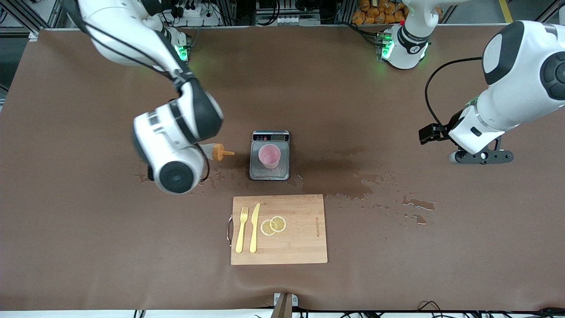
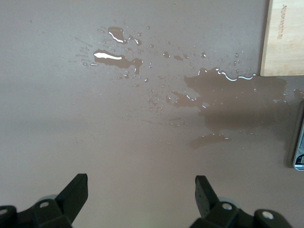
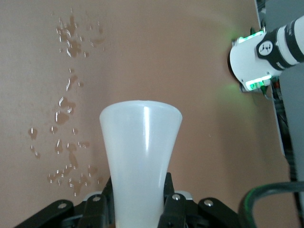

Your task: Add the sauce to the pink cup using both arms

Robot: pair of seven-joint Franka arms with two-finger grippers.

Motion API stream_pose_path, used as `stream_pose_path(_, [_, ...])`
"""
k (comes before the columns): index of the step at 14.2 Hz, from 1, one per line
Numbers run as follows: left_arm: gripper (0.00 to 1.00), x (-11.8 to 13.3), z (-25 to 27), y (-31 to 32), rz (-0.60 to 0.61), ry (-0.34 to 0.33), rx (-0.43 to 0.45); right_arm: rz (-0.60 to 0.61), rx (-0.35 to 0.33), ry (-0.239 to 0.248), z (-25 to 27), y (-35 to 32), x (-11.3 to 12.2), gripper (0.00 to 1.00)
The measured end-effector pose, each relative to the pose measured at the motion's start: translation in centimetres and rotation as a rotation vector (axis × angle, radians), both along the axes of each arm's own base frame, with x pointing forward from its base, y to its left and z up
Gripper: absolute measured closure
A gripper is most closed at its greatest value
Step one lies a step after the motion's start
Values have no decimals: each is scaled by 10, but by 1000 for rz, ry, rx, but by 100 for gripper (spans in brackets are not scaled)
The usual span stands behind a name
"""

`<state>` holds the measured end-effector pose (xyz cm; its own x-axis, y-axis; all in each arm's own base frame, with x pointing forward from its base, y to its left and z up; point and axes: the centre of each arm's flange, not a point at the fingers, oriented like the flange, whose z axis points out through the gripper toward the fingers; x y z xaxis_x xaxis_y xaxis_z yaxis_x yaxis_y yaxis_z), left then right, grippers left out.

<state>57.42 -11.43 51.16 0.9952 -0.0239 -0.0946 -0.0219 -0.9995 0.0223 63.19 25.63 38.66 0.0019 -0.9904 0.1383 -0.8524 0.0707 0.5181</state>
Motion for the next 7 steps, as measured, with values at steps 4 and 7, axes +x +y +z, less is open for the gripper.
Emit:
stream_pose_path(4, [0, -4, 24, 15, -19, -39, -1, -36, 271, 1, 45, -93, 25, 60])
stream_pose_path(7, [0, -16, 42, 16, -22, -42, 8, -25, 391, 14, 52, -143, 31, 59])
